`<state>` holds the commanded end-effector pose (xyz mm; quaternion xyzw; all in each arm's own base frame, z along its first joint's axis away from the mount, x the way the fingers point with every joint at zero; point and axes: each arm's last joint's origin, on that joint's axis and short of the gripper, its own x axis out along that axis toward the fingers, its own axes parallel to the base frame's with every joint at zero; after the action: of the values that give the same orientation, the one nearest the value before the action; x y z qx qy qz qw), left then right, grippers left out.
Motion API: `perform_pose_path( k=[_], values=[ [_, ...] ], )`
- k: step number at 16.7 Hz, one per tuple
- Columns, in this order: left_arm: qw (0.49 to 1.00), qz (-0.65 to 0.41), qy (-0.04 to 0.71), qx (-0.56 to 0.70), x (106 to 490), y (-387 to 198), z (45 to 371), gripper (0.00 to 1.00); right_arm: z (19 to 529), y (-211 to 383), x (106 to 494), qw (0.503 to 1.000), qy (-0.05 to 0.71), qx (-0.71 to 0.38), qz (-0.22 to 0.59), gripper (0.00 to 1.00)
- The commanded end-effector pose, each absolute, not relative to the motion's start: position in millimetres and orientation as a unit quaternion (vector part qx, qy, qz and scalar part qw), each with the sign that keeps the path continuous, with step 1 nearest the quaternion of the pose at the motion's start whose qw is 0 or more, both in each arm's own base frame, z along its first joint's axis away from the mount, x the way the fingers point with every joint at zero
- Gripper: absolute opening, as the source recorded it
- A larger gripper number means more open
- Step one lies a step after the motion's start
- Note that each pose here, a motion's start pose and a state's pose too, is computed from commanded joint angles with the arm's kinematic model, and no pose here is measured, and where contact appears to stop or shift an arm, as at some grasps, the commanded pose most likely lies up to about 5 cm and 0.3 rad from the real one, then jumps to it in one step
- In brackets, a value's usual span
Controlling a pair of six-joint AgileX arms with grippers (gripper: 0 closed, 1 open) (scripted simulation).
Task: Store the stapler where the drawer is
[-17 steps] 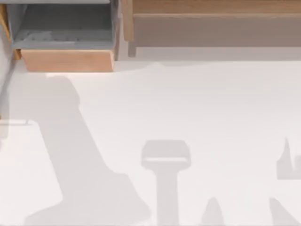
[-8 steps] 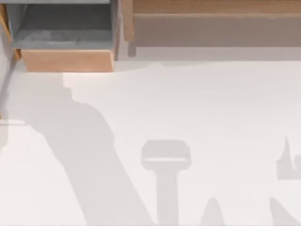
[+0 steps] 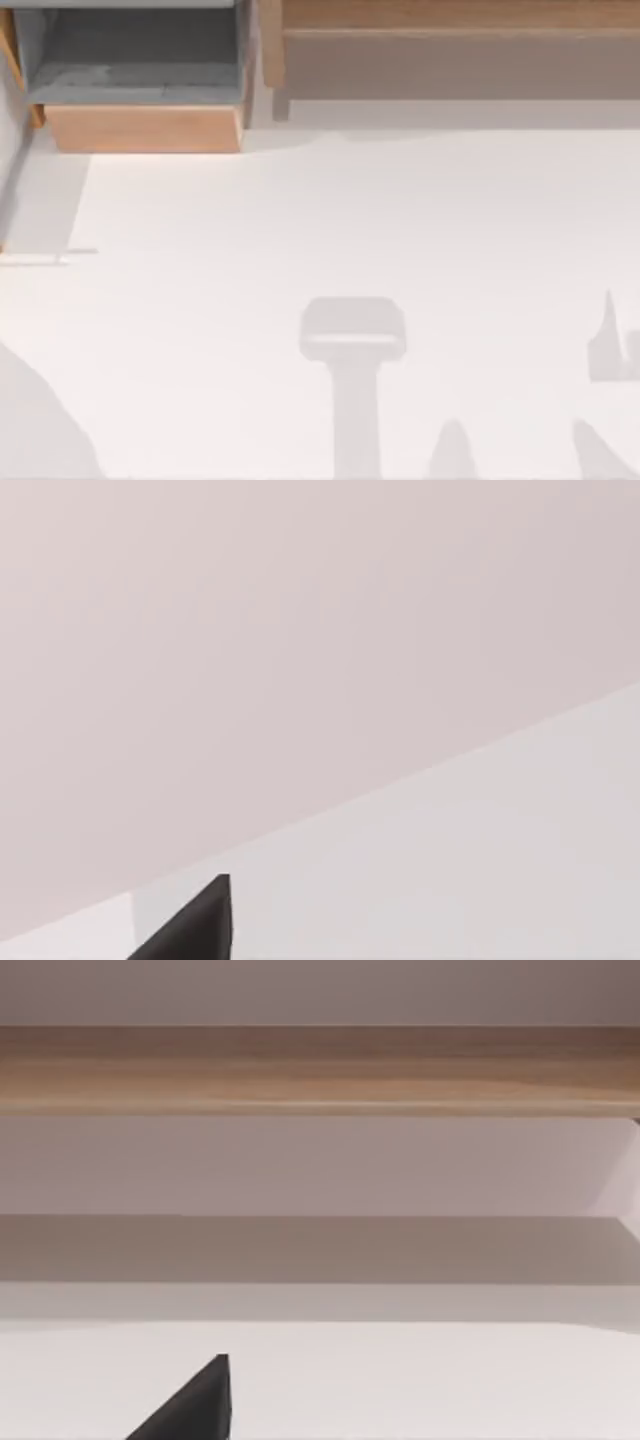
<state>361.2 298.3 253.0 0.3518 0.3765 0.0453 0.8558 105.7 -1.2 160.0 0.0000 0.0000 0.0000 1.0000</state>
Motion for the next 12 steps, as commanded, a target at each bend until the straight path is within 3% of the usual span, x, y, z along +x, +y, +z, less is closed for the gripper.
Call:
perform_pose_path(
  k=[5,12],
  values=[
    [0.806,0.069,0.32,0.493,304.0,317.2,184.6,1.0,160.0,-1.2,105.7,1.0,0.0,0.0,0.0,1.0],
    [0.745,0.046,0.185,0.64,252.0,256.5,106.9,1.0,160.0,-1.2,105.7,1.0,0.0,0.0,0.0,1.0]
  ],
)
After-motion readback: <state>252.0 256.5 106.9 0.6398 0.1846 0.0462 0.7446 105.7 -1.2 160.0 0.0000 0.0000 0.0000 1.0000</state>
